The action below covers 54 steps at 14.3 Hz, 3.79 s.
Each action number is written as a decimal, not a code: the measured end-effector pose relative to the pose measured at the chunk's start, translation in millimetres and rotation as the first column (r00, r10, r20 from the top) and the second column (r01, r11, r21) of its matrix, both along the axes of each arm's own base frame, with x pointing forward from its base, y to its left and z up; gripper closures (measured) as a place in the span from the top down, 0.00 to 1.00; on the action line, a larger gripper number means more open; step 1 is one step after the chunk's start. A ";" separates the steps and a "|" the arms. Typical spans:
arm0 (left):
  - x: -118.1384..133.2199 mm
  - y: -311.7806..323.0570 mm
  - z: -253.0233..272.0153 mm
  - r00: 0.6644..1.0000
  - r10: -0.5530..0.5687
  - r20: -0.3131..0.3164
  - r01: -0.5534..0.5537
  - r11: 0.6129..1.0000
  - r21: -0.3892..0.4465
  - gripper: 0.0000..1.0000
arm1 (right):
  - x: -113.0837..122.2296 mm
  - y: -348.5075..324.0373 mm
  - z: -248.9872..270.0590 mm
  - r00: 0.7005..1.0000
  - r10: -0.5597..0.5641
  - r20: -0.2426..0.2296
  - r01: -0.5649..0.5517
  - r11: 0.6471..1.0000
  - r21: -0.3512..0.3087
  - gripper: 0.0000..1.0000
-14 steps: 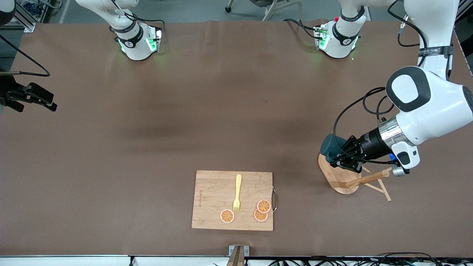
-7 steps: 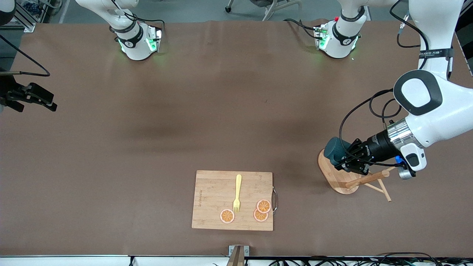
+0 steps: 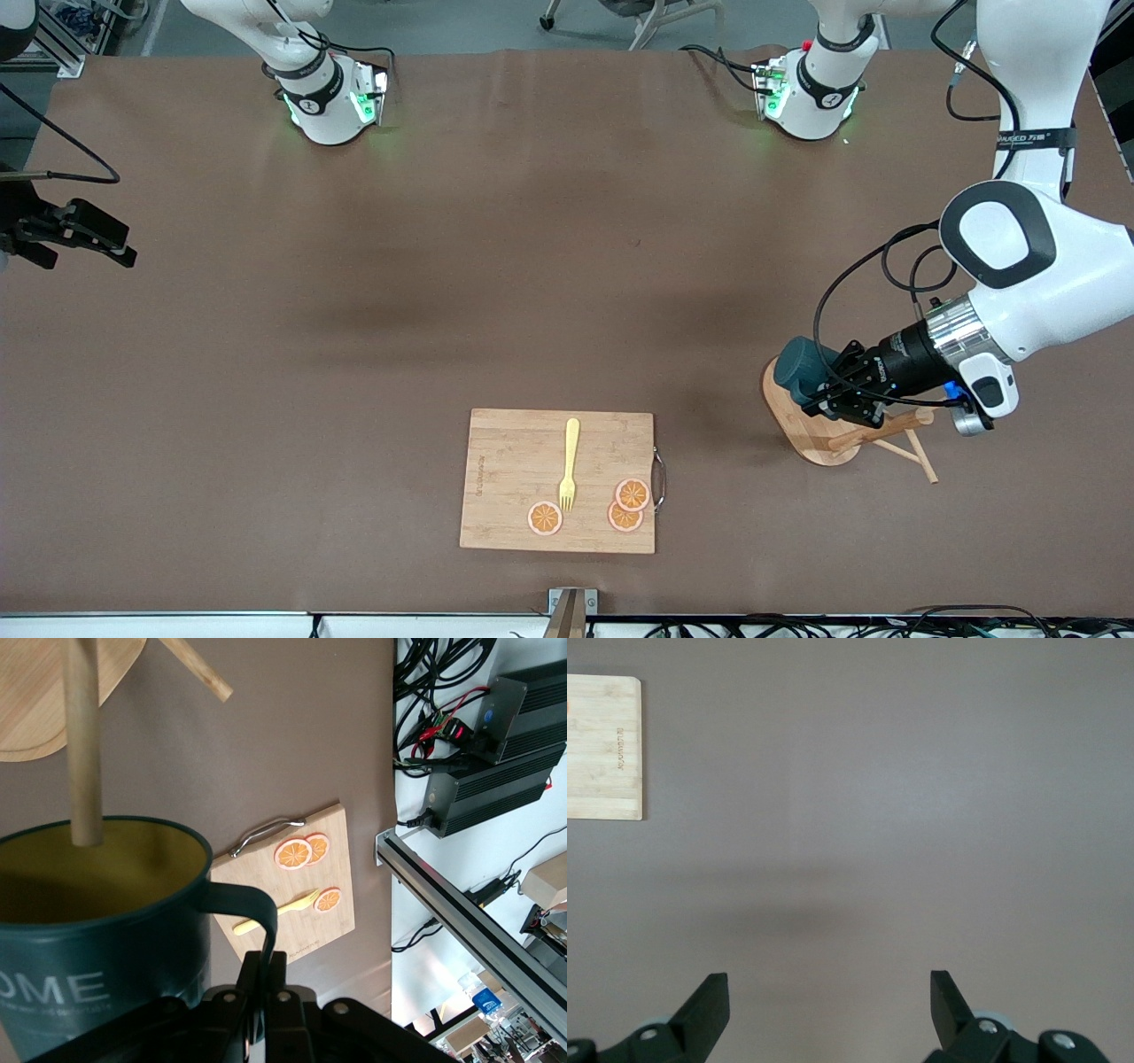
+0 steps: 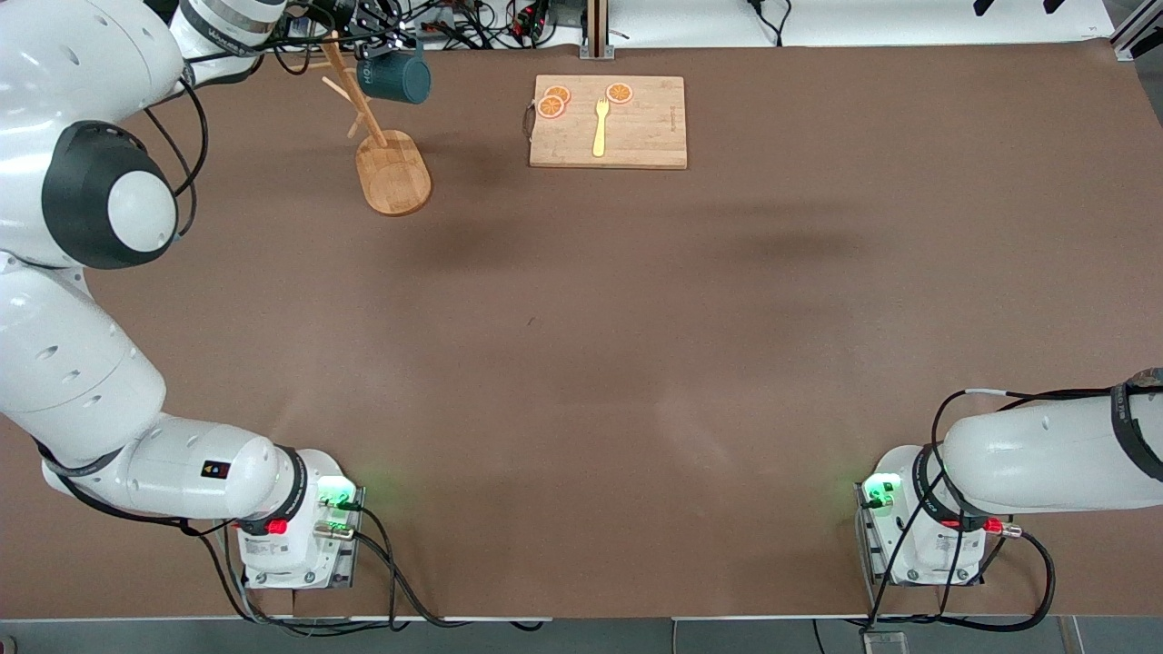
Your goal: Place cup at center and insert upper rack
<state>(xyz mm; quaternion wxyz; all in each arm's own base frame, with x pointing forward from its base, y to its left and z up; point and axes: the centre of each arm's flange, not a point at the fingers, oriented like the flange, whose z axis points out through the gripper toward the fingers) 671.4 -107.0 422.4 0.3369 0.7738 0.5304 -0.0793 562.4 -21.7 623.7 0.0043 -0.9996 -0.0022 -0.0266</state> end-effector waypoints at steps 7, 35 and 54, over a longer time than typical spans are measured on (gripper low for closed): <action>5.6 32.1 -0.3 0.998 0.060 0.001 -0.060 0.998 -0.017 0.05 | 0.1 2.4 0.2 1.000 0.004 0.000 -0.004 1.000 0.000 1.00; 28.6 57.5 -7.2 0.988 0.142 0.058 -0.142 0.990 -0.001 1.00 | -0.2 -0.5 0.5 1.000 -0.001 0.000 0.001 1.000 0.000 1.00; -43.9 126.9 150.7 0.890 -0.449 0.079 0.340 0.769 0.541 1.00 | -0.2 0.4 1.3 1.000 0.001 0.002 -0.001 1.000 0.000 1.00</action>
